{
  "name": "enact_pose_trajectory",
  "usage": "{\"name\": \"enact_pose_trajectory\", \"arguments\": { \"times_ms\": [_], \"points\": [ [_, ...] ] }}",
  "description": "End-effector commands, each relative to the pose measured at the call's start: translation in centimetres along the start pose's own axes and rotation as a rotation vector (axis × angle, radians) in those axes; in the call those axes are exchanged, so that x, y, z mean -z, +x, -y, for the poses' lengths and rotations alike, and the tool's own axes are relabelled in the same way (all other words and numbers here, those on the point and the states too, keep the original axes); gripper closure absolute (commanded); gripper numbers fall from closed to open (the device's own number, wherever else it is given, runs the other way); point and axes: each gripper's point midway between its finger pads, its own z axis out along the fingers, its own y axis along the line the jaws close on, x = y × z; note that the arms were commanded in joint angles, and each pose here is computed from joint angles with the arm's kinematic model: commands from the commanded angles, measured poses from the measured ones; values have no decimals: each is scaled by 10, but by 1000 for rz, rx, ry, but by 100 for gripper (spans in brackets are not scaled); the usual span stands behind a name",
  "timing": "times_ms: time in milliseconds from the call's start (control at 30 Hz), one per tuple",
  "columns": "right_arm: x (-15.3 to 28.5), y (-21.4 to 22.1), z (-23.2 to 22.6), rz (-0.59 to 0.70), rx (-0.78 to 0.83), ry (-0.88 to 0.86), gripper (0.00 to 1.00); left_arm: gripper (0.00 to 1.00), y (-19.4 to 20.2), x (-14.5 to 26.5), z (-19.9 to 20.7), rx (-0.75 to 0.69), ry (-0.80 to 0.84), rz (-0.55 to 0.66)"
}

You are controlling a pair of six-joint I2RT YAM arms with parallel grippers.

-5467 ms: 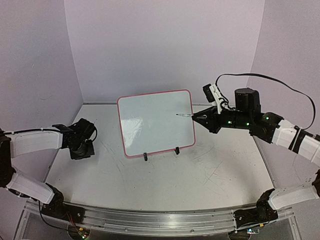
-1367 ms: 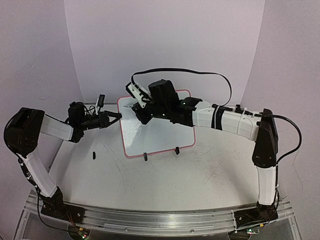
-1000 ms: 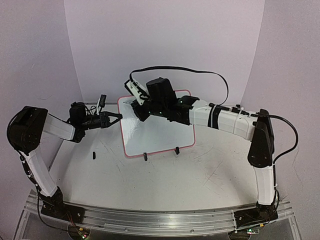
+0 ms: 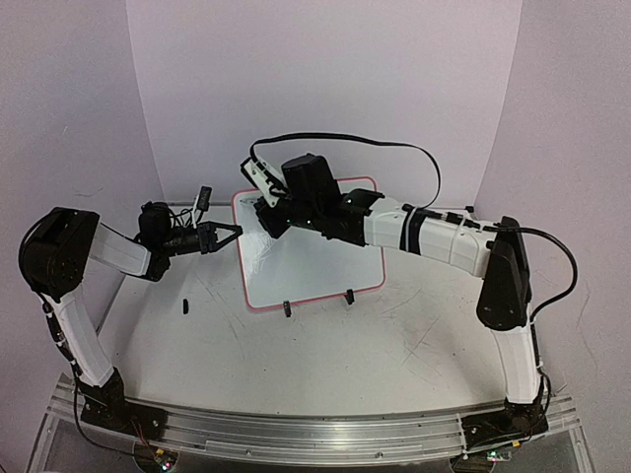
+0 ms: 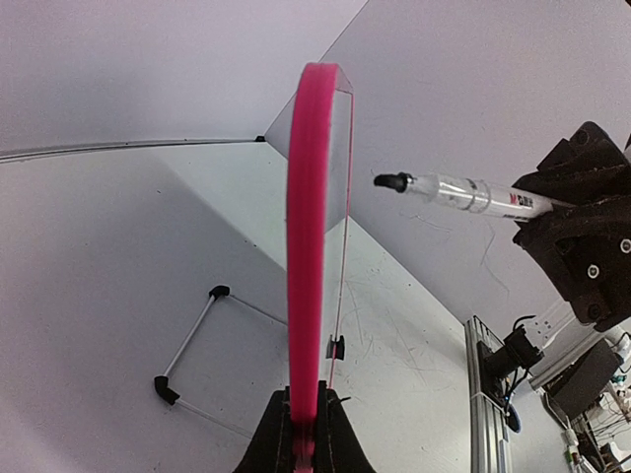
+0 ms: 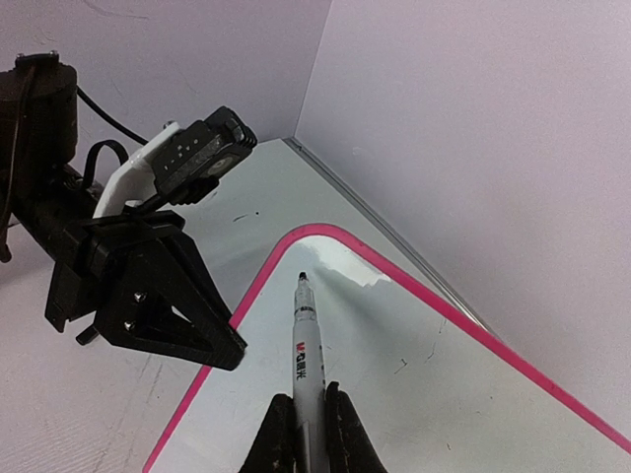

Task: Write a sentence on the whiteboard

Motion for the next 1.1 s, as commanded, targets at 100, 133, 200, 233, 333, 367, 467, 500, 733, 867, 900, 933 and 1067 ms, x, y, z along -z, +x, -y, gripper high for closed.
{"name": "enact_pose_trajectory", "arguments": {
  "times_ms": [100, 133, 200, 233, 333, 367, 467, 500, 733, 867, 900, 933, 1067],
  "points": [
    [-1, -13, 8, 31, -20, 40, 100, 100, -10, -2, 6, -66, 20, 17],
    [-1, -13, 8, 31, -20, 39, 100, 100, -11, -2, 6, -66, 21, 17],
    [-3, -11, 7, 24, -19, 37, 100, 100, -11, -2, 7, -68, 22, 18],
    [-4, -10, 7, 20, -18, 37, 100, 100, -11, -2, 7, -68, 23, 18],
    [-5, -7, 6, 12, -17, 36, 100, 100, -12, -2, 8, -70, 26, 18],
    [-6, -6, 6, 10, -18, 35, 100, 100, -12, -2, 8, -69, 25, 17],
    [-8, -4, 7, 6, -20, 39, 100, 100, -12, -2, 9, -71, 25, 18],
    [-8, -3, 7, 5, -21, 40, 100, 100, -12, -1, 9, -72, 25, 19],
    [-8, -3, 8, 5, -27, 42, 100, 100, -13, -1, 11, -76, 28, 20],
    [-8, 1, 8, -7, -28, 42, 100, 100, -15, -1, 11, -80, 28, 22],
    [-7, 2, 7, -8, -29, 41, 100, 100, -15, -1, 11, -80, 29, 23],
    [-7, 2, 7, -9, -31, 40, 100, 100, -15, -1, 12, -81, 29, 23],
    [-5, 4, 6, -16, -36, 32, 100, 100, -16, -1, 12, -83, 30, 24]
  ]
}}
